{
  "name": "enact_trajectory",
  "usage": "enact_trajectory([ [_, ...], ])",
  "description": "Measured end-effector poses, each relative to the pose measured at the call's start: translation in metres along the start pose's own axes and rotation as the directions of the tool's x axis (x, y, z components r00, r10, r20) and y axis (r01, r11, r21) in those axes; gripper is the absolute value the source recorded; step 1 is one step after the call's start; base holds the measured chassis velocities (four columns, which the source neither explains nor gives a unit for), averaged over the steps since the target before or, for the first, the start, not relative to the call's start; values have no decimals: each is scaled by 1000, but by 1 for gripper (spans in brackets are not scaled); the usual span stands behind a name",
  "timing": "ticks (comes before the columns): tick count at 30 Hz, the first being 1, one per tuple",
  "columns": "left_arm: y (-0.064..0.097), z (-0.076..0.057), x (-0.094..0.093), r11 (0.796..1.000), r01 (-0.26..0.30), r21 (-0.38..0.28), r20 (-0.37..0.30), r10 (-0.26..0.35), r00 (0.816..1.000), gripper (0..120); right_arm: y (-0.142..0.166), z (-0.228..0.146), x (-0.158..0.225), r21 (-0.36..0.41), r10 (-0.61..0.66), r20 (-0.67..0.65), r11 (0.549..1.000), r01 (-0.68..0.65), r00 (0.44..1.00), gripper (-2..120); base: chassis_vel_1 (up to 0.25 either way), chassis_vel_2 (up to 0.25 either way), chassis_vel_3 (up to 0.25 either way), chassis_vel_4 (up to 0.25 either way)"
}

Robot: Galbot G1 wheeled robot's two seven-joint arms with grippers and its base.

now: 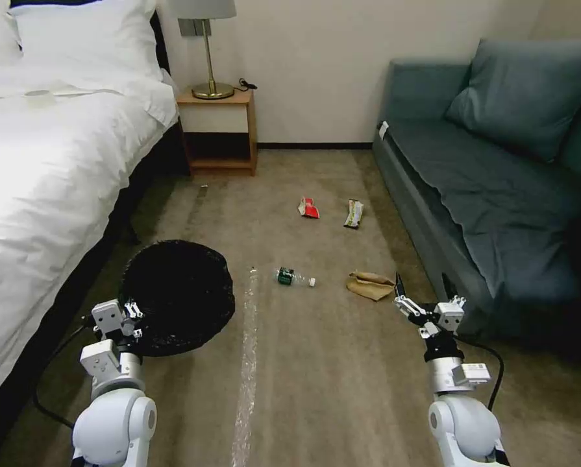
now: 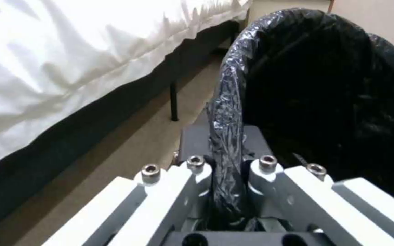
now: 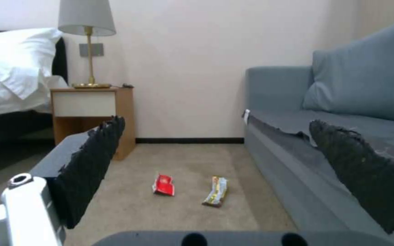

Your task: Pick up the trash bin, then pick up the garbage on the floor and place it into the trash bin.

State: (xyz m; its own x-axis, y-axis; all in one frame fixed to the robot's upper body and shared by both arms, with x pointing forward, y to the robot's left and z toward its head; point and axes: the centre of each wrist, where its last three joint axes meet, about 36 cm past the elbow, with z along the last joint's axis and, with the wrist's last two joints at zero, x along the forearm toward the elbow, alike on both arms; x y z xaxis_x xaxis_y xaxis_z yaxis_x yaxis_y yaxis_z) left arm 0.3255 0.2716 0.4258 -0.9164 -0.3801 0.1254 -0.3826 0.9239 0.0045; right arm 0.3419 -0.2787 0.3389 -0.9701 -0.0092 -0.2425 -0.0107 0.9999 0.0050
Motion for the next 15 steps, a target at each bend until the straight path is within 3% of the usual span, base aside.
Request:
enact_trajectory([
  [15,1,1,-1,1000,4,-5,4,-4,1000,4,-3,-1,-2,3,-2,5,1000,2,1000,100,-125,124,131,-128],
])
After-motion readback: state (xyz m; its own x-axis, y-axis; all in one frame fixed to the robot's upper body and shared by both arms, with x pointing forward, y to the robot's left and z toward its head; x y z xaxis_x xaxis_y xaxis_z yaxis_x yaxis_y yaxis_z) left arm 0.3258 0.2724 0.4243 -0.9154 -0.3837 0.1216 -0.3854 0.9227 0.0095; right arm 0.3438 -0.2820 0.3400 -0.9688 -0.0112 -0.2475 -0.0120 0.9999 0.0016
